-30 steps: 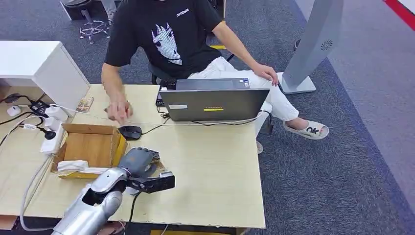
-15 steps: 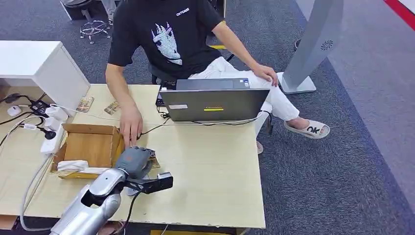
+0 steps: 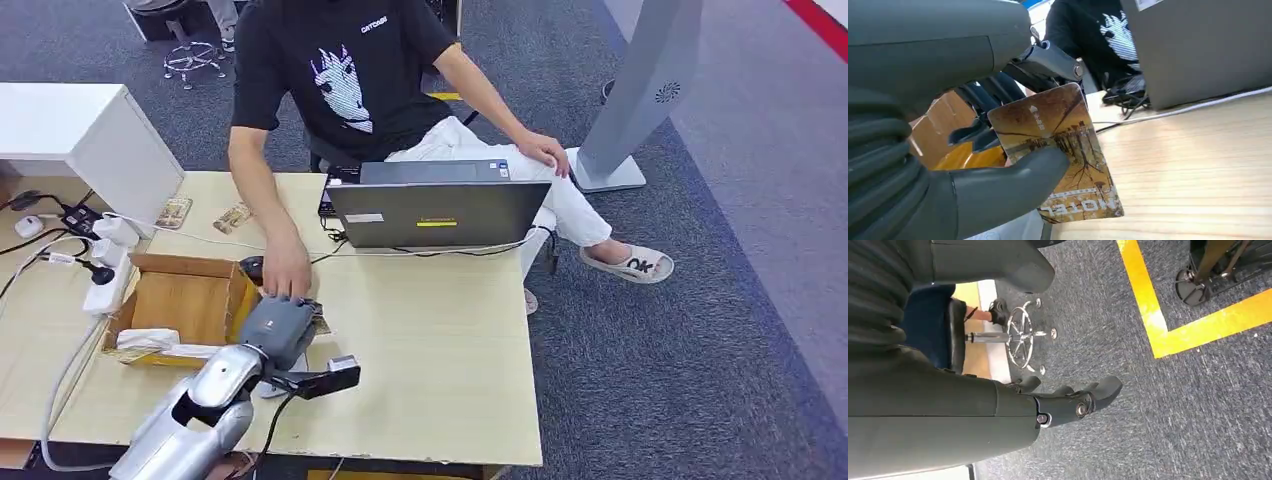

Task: Pass the card to the sensor for recognition and then transmit it.

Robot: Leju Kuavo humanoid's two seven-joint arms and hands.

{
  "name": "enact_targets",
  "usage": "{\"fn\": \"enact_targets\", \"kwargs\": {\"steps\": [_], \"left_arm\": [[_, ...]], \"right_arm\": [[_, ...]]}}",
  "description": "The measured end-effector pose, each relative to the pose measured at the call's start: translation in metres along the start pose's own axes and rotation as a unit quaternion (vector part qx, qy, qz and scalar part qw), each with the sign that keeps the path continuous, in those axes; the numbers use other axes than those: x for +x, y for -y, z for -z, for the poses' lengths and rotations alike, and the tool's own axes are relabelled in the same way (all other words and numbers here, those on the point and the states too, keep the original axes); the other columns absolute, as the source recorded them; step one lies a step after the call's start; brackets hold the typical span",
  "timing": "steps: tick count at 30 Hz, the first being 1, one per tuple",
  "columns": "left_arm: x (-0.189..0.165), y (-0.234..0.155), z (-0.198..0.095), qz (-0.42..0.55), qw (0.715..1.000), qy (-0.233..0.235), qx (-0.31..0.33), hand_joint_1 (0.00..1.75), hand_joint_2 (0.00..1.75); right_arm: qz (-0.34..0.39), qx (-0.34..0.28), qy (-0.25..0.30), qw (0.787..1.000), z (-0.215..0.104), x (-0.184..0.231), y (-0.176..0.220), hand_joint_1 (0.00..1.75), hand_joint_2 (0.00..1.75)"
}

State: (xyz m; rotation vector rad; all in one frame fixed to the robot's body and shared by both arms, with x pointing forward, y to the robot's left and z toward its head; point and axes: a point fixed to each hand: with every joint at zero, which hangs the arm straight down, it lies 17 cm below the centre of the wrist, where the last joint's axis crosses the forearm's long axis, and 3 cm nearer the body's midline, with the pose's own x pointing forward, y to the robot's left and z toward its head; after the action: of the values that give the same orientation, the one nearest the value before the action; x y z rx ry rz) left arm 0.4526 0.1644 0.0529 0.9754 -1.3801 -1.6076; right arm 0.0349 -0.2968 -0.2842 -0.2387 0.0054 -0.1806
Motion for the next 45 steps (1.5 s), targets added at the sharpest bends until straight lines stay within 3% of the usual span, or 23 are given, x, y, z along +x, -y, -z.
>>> {"fn": "enact_targets", "kwargs": {"steps": [45], "left_arm": [[-0.0038, -0.0064, 0.0085, 0.008, 1.0, -0.011, 0.009, 1.75, 1.75]], "right_arm": [[-0.013, 0.0, 0.003, 1.0, -0.0002, 0.0001, -0.0006, 0.0, 1.75]]}}
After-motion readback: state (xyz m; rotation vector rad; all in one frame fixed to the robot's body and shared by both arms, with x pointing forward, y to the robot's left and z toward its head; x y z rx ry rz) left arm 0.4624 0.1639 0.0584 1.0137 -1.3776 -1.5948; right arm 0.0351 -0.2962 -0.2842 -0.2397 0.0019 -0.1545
